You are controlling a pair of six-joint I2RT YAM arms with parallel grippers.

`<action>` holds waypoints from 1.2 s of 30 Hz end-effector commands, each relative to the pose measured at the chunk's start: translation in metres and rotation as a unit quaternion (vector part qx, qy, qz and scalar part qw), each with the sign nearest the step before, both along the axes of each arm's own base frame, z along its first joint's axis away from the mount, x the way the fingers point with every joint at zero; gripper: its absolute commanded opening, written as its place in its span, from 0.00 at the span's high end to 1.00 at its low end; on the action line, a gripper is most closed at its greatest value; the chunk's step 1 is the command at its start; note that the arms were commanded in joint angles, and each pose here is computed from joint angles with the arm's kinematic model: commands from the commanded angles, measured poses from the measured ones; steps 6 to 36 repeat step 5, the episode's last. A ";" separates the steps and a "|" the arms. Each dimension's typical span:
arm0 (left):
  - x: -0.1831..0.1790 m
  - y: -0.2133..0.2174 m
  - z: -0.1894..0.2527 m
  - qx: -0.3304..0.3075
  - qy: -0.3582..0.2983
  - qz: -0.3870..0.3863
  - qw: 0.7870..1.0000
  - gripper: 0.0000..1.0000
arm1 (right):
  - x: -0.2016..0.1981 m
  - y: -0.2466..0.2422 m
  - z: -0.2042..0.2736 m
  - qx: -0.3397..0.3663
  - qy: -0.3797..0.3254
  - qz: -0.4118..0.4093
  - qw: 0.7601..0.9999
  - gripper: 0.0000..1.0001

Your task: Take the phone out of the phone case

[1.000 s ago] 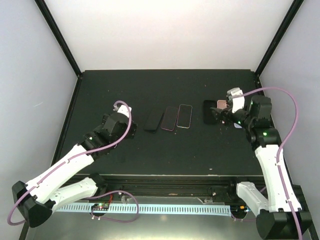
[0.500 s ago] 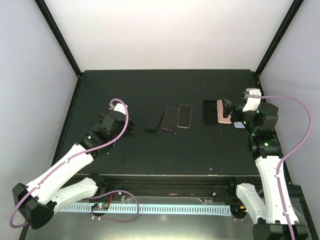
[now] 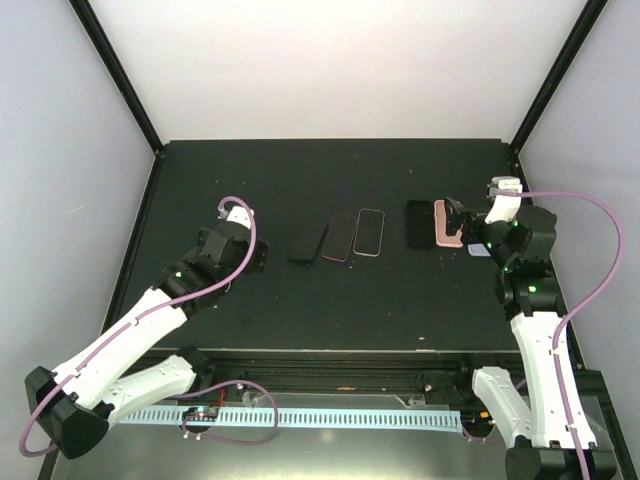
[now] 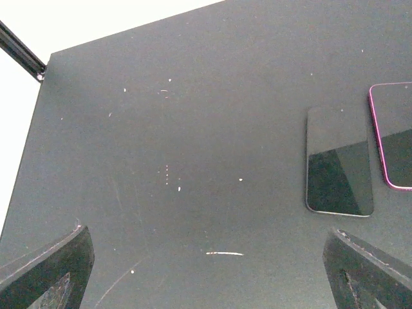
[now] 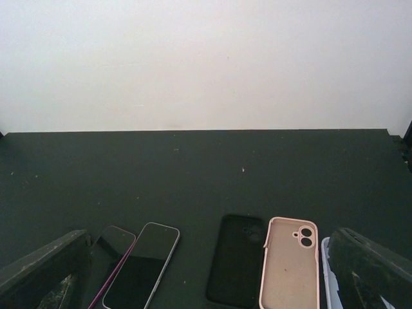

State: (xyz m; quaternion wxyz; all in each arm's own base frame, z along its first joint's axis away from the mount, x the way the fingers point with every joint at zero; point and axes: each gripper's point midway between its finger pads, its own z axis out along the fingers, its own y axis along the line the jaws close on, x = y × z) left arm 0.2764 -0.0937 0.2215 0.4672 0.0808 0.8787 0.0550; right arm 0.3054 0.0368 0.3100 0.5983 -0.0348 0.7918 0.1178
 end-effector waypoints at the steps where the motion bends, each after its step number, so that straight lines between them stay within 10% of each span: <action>1: 0.003 -0.004 0.016 -0.024 -0.016 0.000 1.000 0.01 | 0.000 0.000 0.002 -0.004 -0.014 0.006 1.000 0.00; 36: 0.002 -0.003 0.016 -0.024 -0.016 0.000 1.000 0.01 | 0.000 0.003 0.000 0.001 -0.012 0.014 1.000 0.00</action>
